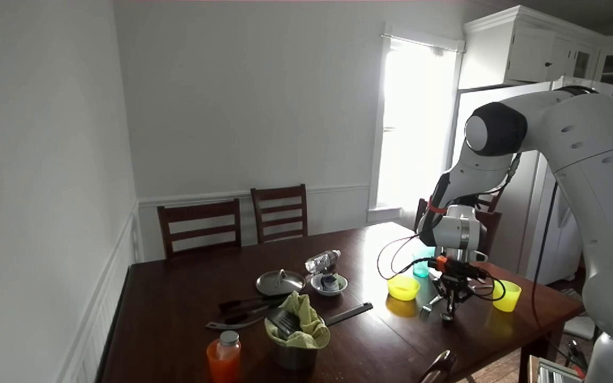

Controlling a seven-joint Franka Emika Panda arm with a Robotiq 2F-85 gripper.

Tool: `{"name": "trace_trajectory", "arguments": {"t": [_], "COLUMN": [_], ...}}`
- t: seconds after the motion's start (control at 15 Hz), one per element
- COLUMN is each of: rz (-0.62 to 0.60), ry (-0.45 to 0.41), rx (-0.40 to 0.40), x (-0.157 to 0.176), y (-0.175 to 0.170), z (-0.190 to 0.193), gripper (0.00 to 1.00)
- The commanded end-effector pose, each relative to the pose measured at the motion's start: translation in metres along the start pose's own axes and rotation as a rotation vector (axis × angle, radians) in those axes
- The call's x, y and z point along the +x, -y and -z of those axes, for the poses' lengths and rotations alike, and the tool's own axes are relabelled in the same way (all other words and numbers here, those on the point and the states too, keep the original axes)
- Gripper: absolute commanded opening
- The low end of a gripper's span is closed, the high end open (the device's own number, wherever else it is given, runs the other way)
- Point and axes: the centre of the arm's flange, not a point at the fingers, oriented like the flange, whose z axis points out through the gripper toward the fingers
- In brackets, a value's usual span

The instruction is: Pick up the spoon and fork next to the yellow bowl and put them in the yellow bowl starting with the spoon and end with the fork

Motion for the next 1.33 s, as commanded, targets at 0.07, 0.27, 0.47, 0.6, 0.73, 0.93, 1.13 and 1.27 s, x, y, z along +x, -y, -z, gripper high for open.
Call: {"name": "trace_trajectory", "arguments": {"t": [0.07,0.27,0.47,0.6,0.73,0.93,1.13,1.27], "rz": [-0.008,0.007,0.031,0.060,0.086,0.117,0.135,0.142], "ry": [0.017,0.002,-0.012,-0.031,-0.036,-0.035,-0.014,-0.011], "rx": [0.026,0.024,0.025,0.024,0.029,0.040,0.055,0.059], "x": [0.002,-0.012,-0.022,-0.025,-0.027,-0.029,-0.029,-0.029], "y": [0.000,-0.001,0.006,0.018,0.036,0.059,0.079,0.091], "z": [0.011,0.038,0.066,0.081,0.089,0.092,0.092,0.090], "gripper": [0.02,0.02,0.02,0.02,0.02,0.02,0.02,0.02]}}
